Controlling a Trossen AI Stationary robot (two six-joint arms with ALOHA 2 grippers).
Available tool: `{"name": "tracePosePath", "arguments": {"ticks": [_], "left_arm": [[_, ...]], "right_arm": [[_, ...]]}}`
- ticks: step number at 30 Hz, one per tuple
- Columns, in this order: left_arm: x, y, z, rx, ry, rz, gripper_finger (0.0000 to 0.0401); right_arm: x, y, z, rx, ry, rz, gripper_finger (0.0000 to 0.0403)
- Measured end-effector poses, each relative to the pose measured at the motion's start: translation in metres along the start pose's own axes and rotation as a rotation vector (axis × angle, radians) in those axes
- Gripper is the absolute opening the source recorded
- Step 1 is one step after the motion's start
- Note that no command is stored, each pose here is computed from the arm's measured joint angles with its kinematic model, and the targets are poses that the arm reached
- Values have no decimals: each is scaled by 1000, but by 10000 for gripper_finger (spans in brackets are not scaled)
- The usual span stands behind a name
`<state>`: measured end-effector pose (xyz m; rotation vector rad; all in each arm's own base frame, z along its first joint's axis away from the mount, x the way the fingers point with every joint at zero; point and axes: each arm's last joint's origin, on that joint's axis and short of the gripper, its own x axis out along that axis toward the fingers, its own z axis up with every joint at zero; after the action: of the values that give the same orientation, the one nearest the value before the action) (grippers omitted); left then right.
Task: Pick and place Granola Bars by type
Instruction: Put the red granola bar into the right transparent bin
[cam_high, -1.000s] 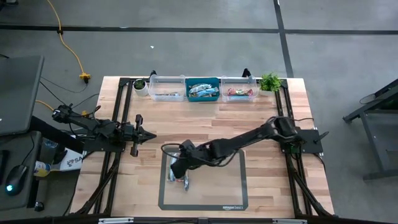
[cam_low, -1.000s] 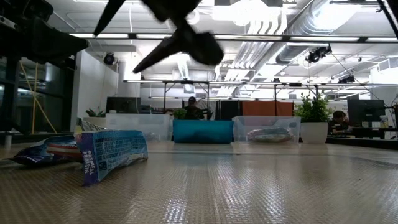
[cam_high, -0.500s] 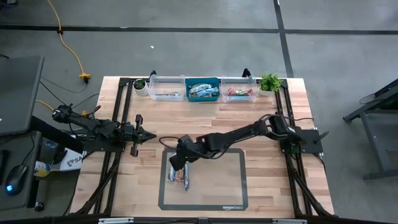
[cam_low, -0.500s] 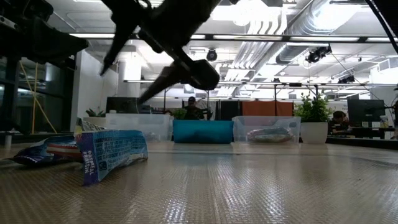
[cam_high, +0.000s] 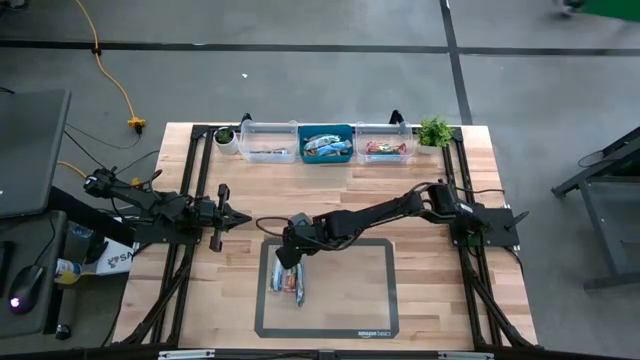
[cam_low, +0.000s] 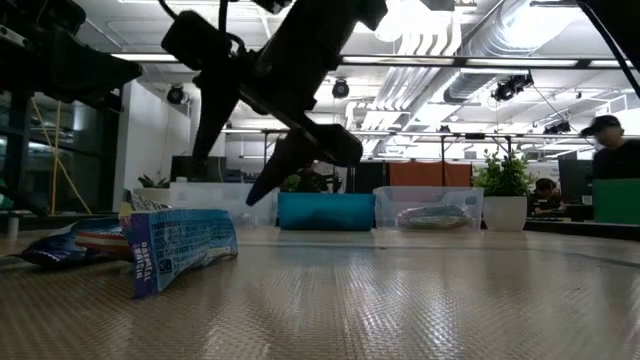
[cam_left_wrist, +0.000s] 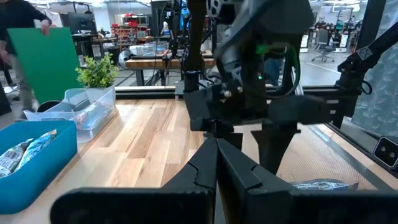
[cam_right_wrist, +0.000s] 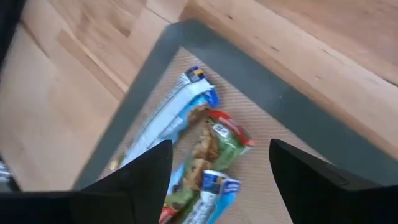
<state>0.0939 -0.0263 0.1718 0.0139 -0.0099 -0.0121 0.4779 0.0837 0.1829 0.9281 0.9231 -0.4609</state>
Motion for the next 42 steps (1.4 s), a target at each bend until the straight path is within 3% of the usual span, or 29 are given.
{"name": "tracePosePath", "arguments": {"ticks": [13,42], "left_arm": [[0,0,0,0,-1,0,1],[0,0,0,0,-1,0,1]], "right_arm": [[16,-3,-12,9,8,-36,251],[48,0,-27,72,12,31,251]]}}
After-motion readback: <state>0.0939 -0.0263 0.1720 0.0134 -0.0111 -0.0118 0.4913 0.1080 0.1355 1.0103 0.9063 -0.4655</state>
